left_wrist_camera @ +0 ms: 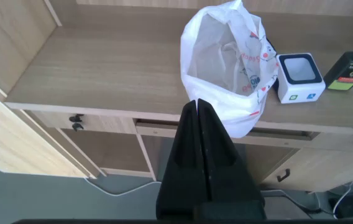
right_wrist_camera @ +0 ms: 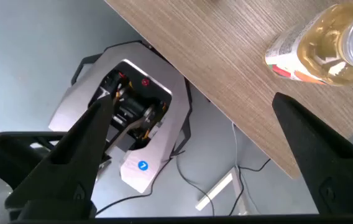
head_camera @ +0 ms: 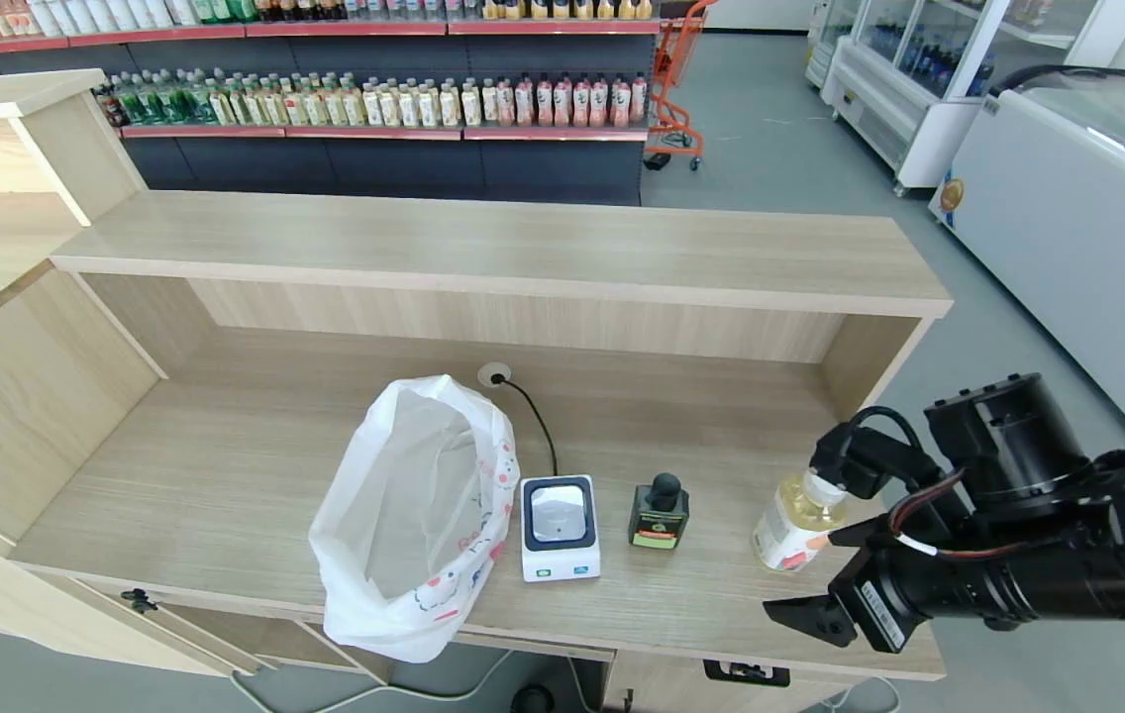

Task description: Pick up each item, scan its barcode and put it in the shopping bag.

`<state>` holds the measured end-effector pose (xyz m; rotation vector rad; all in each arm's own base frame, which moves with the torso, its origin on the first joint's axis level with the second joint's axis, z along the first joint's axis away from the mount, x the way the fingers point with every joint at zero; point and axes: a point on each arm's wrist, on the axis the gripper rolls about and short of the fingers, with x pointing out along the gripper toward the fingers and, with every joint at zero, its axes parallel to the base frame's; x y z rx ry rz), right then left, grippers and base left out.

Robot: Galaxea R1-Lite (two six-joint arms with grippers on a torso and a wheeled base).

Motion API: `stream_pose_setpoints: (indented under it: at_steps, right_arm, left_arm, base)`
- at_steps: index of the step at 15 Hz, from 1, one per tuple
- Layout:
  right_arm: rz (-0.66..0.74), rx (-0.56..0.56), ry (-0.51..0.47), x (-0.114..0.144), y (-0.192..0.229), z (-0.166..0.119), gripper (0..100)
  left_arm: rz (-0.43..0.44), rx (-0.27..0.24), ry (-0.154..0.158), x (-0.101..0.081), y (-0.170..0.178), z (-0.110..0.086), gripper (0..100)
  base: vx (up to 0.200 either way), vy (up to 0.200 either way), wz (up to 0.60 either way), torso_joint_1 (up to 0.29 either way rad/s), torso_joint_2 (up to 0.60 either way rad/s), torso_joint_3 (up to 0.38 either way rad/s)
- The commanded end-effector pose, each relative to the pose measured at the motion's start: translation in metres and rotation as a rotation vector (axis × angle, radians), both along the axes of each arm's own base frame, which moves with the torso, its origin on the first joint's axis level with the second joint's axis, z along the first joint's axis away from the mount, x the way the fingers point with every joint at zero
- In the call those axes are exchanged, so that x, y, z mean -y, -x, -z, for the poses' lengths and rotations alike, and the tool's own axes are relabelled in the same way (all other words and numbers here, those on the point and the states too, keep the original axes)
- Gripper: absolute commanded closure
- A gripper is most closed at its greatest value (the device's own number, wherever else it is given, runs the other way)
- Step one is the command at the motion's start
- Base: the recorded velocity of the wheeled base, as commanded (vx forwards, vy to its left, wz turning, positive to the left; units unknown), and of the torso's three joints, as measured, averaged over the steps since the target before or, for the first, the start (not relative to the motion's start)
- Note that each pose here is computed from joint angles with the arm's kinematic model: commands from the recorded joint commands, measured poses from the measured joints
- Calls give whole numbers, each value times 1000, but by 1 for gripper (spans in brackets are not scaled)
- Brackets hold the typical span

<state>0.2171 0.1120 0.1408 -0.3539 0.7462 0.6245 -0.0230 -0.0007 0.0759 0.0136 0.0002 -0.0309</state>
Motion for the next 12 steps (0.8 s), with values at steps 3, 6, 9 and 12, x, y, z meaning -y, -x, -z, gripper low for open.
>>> stream_pose_setpoints:
  at_steps: [3, 6, 9, 12]
  right_arm:
    - [-34, 10, 29, -12, -24, 25, 0]
    - [-36, 58, 22, -15, -36, 39, 0]
    - [-40, 67, 25, -18, -45, 47, 0]
    - [-50, 147, -2, -24, -63, 62, 0]
  left_arm:
    - [0, -1, 0, 0, 0, 0, 100]
    - [0, -3, 0, 0, 0, 0, 100]
    - [0, -3, 0, 0, 0, 0, 100]
    - [0, -3, 0, 0, 0, 0, 100]
  base:
    - [0, 0, 0, 0, 0, 0]
    - [0, 0, 0, 0, 0, 0]
    - [0, 0, 0, 0, 0, 0]
    - [0, 0, 0, 0, 0, 0]
